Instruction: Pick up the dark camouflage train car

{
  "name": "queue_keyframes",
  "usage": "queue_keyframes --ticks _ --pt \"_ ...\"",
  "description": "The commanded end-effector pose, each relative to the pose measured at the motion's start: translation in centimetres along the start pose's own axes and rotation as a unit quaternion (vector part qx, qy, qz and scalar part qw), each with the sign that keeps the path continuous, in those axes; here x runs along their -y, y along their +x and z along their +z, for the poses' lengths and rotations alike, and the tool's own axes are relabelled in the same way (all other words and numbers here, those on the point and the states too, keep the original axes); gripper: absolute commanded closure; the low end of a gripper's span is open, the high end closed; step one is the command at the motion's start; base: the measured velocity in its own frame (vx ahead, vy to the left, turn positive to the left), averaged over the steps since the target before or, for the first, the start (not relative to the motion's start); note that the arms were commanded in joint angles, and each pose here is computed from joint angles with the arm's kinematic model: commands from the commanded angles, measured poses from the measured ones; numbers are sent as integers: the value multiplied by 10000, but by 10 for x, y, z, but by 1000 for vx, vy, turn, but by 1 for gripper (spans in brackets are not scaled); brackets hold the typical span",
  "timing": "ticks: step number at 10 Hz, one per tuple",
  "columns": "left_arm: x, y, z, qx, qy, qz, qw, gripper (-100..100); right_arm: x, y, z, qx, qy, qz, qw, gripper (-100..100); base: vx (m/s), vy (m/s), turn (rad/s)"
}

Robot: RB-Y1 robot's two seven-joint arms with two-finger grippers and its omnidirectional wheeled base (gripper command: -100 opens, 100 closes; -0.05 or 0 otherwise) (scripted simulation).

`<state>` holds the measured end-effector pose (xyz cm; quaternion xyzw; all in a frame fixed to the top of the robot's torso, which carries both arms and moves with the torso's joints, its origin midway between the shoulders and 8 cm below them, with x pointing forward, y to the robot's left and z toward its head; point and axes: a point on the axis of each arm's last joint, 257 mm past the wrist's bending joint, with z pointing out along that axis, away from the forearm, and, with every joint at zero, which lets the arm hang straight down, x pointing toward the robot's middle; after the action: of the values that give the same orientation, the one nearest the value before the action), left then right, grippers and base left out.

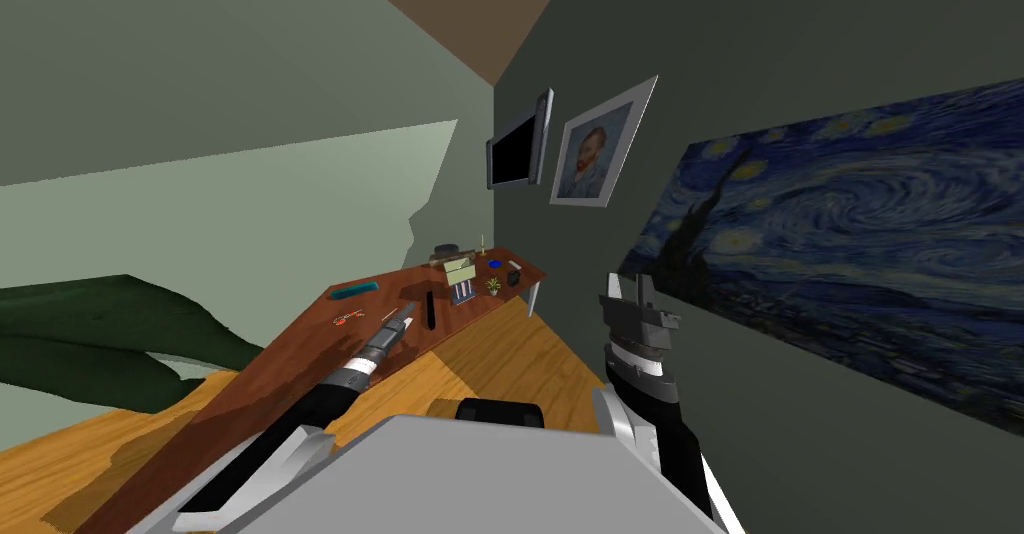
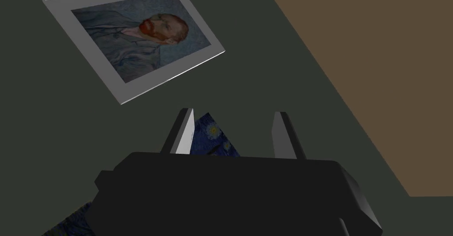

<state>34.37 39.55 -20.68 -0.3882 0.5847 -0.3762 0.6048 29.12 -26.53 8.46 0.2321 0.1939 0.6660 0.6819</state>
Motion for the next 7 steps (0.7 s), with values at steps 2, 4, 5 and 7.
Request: queue_keyframes --ticks 2,4,5,7 --pt "-28 -4 -7 -159 -400 26 9991 -100 0 0 0 0 0 1 10000 0 -24 -5 -234" --pt "-53 -8 -15 -276 -760 25 9967 -100 0 0 0 0 0 0 10000 0 -21 -3 -224" --pt "-79 -10 -26 -357 -1129 6 9930 -100 0 0 0 0 0 0 10000 0 -22 3 -340" --pt "-104 -15 -37 -476 -1504 17 9875 -100 0 0 0 0 0 -1 10000 0 -19 8 -271"
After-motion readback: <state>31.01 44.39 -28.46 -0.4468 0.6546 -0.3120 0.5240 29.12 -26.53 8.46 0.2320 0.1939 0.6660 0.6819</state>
